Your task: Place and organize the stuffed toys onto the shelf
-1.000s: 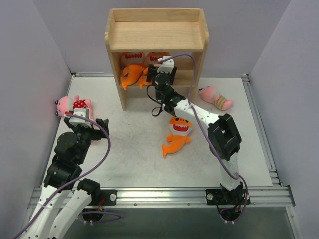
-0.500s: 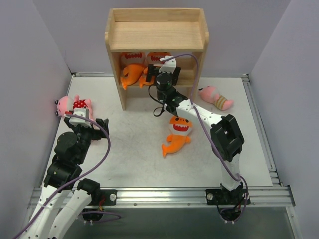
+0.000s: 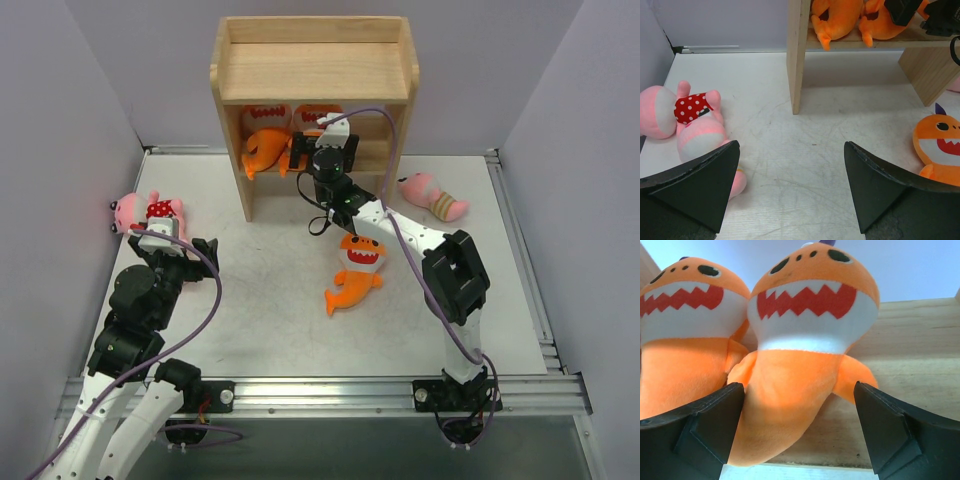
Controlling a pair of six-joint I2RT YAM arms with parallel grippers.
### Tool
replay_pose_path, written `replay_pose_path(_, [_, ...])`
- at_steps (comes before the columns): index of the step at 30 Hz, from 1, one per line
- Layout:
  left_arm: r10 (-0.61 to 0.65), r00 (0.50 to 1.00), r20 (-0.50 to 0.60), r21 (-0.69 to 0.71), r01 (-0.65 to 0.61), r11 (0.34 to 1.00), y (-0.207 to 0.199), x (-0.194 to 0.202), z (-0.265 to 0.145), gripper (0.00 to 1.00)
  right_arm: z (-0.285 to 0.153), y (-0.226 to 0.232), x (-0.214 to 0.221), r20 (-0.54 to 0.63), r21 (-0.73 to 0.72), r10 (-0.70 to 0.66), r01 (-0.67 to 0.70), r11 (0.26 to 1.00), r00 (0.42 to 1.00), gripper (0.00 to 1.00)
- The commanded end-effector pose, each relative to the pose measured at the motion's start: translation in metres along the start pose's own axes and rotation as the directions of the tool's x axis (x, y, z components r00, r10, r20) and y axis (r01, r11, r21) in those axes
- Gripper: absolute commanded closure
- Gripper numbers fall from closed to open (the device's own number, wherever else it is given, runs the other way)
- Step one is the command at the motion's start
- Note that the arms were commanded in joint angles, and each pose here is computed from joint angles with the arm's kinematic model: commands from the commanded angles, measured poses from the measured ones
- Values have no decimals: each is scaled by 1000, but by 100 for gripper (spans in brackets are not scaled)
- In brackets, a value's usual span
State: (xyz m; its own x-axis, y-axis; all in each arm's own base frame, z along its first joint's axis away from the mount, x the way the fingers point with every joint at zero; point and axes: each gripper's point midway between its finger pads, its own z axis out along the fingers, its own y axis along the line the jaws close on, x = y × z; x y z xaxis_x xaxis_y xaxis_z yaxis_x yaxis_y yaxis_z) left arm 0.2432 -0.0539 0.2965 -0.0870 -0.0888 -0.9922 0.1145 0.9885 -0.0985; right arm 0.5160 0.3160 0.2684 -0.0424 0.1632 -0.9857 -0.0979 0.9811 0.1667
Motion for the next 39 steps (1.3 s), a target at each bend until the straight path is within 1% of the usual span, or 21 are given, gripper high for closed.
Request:
replay_pose_path(1, [5,1000,11,8,-5,1000,-2,-3,0,6,-12,18,-59,91,-58,77,-72,996,993,3])
replay_pose_path(7, [5,1000,13,7,-5,1000,-1,-4,-1,6,-13,24,-66,93,-79,83,-76,994,992,0])
replay_pose_path(23, [5,1000,14,8,-5,1000,-2,-4,-1,6,-16,27,-74,103,-84,75,-67,994,992,1])
replay_pose_path(34, [4,1000,16,10,-4,1000,-2,-5,-1,6,-11,42,-71,82,-151,60,-47,987,995,1])
replay_pose_path(39, [2,1000,19,9,-2,1000,-2,-5,-2,6,-10,45,-72,76,-161,53,-41,986,996,1])
